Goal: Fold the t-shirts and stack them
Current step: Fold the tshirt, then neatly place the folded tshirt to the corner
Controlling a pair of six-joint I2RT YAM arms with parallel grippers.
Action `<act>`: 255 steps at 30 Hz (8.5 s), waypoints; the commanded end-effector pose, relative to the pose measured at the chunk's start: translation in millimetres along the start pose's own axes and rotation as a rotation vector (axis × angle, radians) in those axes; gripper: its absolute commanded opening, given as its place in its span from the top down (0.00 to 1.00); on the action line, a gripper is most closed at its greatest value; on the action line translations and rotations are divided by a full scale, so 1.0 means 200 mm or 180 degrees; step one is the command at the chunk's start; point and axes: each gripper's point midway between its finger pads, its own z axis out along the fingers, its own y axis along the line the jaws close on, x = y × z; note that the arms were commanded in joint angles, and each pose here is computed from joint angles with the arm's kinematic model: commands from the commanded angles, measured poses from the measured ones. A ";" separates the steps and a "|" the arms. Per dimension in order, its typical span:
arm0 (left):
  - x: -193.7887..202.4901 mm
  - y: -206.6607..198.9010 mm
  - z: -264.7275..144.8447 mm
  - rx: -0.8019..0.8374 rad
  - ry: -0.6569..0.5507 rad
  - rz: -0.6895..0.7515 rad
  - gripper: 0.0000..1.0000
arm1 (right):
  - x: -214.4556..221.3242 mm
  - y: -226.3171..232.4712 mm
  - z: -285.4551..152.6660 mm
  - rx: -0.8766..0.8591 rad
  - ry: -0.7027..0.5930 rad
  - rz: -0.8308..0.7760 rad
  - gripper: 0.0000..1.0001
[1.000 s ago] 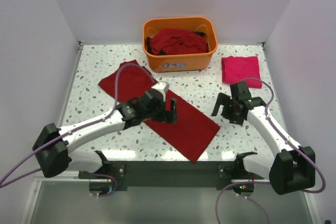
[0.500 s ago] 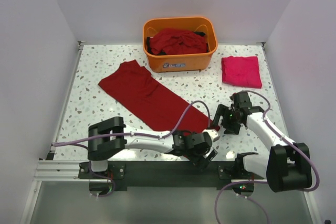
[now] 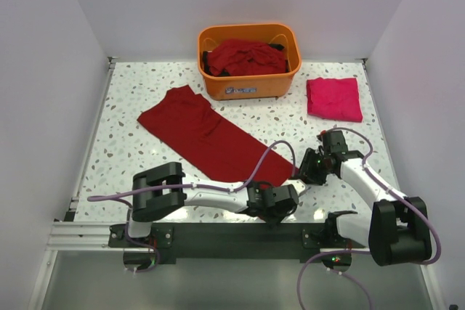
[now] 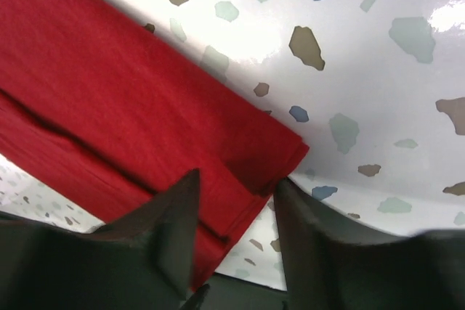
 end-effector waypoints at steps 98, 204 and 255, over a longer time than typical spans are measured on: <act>0.00 1.73 -0.79 -0.2085 -0.0771 -0.2306 1.00 | -0.66 1.49 0.38 -0.0135 -0.0660 -0.1274 0.96; -0.09 1.20 -1.01 -0.1543 -0.1113 -0.1974 1.00 | -0.59 1.66 -0.06 -0.0031 -0.0798 -0.1808 1.00; 0.19 1.58 -1.10 -0.2125 -0.1208 -0.3145 0.00 | -0.54 1.31 0.60 -0.0486 -0.0293 -0.3701 0.18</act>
